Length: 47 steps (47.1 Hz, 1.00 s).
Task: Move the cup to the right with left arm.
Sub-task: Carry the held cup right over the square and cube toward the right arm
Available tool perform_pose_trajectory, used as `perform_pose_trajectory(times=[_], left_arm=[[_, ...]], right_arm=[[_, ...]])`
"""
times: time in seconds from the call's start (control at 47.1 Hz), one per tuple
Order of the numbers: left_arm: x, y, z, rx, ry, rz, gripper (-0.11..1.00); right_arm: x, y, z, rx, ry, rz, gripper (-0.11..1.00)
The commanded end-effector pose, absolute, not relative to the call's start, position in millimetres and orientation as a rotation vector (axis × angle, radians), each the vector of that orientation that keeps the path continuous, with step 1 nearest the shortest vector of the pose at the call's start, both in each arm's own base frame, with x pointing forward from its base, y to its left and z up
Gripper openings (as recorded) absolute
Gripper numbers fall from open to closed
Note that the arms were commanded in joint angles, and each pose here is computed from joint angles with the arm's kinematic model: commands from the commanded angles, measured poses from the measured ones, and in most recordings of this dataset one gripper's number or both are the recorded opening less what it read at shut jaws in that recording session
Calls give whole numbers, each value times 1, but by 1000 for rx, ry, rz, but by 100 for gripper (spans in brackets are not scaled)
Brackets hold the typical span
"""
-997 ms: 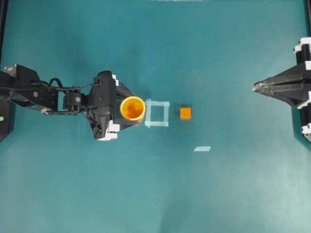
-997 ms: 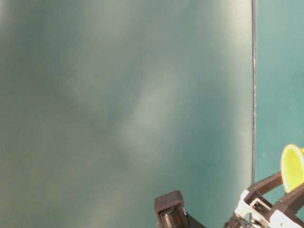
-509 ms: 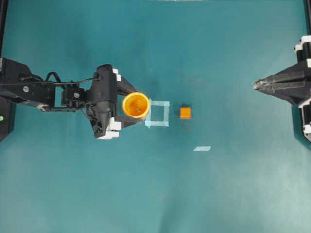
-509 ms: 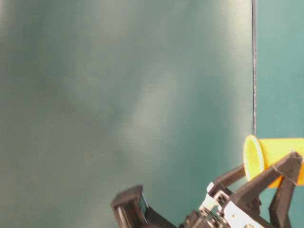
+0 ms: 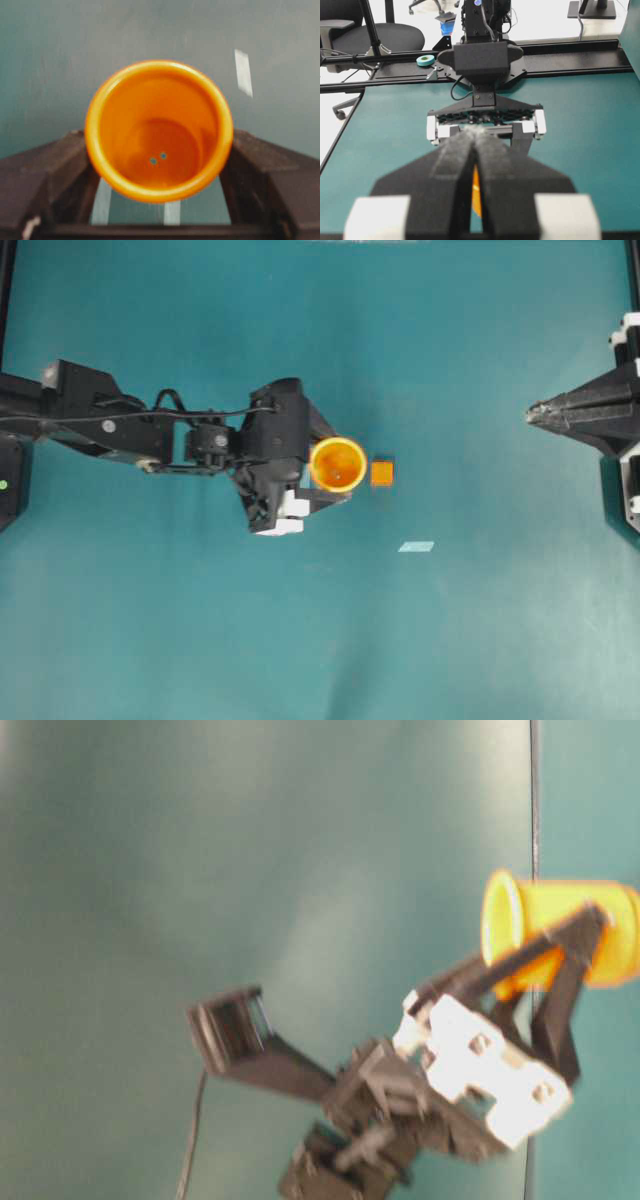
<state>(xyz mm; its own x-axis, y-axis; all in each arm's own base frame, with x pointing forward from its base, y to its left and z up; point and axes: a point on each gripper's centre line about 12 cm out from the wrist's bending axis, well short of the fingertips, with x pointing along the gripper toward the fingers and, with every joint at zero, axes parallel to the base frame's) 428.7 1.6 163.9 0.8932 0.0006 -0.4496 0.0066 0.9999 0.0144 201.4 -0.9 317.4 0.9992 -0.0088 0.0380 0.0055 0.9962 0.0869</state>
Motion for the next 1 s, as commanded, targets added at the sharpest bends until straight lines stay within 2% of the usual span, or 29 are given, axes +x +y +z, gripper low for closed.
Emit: perform_pose_trajectory(times=[0.0, 0.318, 0.976], left_arm=[[446, 1, 185, 21, 408, -6, 69], [489, 0, 195, 35, 390, -9, 64], [583, 1, 204, 86, 302, -13, 64]], right_arm=[[201, -1, 332, 89, -74, -6, -1], [197, -1, 335, 89, -63, -3, -1], [193, 0, 339, 87, -67, -1, -1]])
